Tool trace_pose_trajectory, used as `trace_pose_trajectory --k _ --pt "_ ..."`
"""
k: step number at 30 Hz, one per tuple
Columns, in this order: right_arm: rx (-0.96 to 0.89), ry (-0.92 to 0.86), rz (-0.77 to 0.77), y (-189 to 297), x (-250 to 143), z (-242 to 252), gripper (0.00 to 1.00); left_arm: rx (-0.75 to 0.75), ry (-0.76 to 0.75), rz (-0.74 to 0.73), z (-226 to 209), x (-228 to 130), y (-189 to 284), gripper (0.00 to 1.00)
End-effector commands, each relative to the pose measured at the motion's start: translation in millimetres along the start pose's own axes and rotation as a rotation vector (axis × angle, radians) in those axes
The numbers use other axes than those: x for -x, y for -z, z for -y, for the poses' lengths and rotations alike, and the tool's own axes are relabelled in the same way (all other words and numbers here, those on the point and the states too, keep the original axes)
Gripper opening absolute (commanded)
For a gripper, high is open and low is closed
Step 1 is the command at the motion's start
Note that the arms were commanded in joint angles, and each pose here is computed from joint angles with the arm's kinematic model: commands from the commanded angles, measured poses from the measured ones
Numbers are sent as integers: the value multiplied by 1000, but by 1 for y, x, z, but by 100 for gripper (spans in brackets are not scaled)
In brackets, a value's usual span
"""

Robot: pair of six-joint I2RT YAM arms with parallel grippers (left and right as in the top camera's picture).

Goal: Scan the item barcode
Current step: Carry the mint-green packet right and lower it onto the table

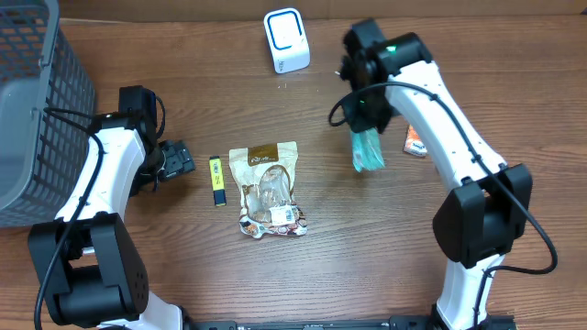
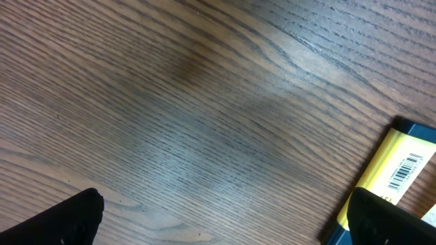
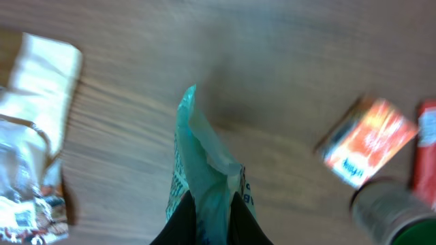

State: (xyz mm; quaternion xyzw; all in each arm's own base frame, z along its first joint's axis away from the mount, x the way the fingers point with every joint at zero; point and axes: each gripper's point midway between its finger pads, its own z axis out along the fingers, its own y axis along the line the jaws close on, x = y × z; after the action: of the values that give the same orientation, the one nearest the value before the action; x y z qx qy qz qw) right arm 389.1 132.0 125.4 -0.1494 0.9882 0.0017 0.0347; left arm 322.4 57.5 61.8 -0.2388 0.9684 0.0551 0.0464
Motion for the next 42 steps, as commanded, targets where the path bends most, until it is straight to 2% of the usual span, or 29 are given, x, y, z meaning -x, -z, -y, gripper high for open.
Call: trace_pose_trajectory --k 1,7,8,9,11,12,15,16,18,22,26,37,42 --pt "55 -74 -99 -27 -22 12 12 12 -15 -5 -1 -2 -2 100" --pt "52 -163 -139 -65 -40 46 13 12 -15 -5 -1 -2 -2 100" --pt "52 -176 -133 -70 -40 51 16 12 -15 -5 -1 -2 -2 100" --pt "52 -186 -128 -73 -40 55 24 12 -15 -5 -1 -2 -2 100" --pt "51 -202 -117 -76 -39 61 32 12 -15 -5 -1 -2 -2 100" --pt "50 -207 -110 -76 -38 64 41 12 -15 -5 -1 -2 -2 100" --pt "49 -212 -87 -76 -32 66 62 12 -15 -5 -1 -2 -2 100" --pt "49 -212 -82 -76 -31 66 66 12 -15 -5 -1 -2 -2 100" --pt "49 -230 -73 -75 -29 64 69 12 -15 -5 -1 -2 -2 100" --pt "131 -268 -76 -69 -25 41 70 12 -15 -5 -1 -2 -2 100" --pt "137 -266 -152 -67 -42 29 62 12 -15 -5 -1 -2 -2 100" --pt "-36 -302 -185 -67 -53 52 59 12 -15 -5 -1 -2 -2 100" --pt "-42 -299 -189 -68 -55 52 56 12 -15 -5 -1 -2 -2 100"
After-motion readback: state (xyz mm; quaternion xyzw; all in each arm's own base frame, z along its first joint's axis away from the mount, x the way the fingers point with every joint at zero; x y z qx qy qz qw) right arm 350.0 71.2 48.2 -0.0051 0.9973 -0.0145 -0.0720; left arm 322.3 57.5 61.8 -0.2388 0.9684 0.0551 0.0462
